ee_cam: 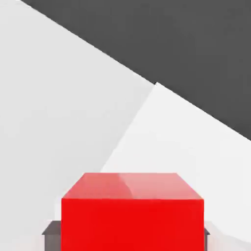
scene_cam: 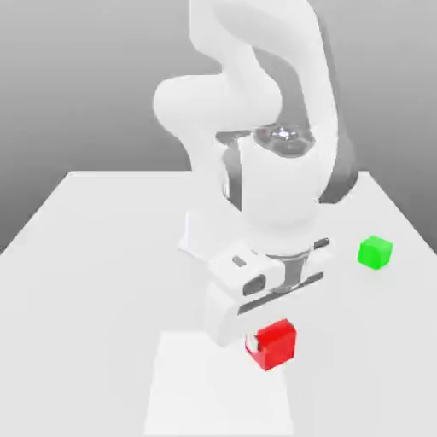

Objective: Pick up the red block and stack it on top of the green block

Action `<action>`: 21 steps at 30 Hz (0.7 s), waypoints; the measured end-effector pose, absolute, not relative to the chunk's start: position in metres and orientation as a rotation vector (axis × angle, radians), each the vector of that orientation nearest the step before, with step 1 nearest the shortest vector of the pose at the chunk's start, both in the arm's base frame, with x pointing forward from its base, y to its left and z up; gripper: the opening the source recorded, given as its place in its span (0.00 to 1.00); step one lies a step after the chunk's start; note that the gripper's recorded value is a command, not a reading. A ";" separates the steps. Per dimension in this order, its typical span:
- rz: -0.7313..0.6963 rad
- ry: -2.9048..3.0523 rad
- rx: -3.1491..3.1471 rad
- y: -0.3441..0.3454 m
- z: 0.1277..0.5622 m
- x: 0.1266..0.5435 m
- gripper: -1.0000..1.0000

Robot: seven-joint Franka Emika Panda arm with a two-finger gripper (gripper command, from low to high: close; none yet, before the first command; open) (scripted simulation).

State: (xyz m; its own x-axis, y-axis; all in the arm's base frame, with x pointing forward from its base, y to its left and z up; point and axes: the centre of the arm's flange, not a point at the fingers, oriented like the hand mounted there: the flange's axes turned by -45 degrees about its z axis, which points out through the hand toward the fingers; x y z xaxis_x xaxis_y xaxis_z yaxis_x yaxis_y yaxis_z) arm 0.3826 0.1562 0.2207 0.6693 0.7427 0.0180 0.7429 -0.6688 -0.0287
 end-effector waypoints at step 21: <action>-0.001 -2.867 -1.303 0.349 0.225 0.063 0.00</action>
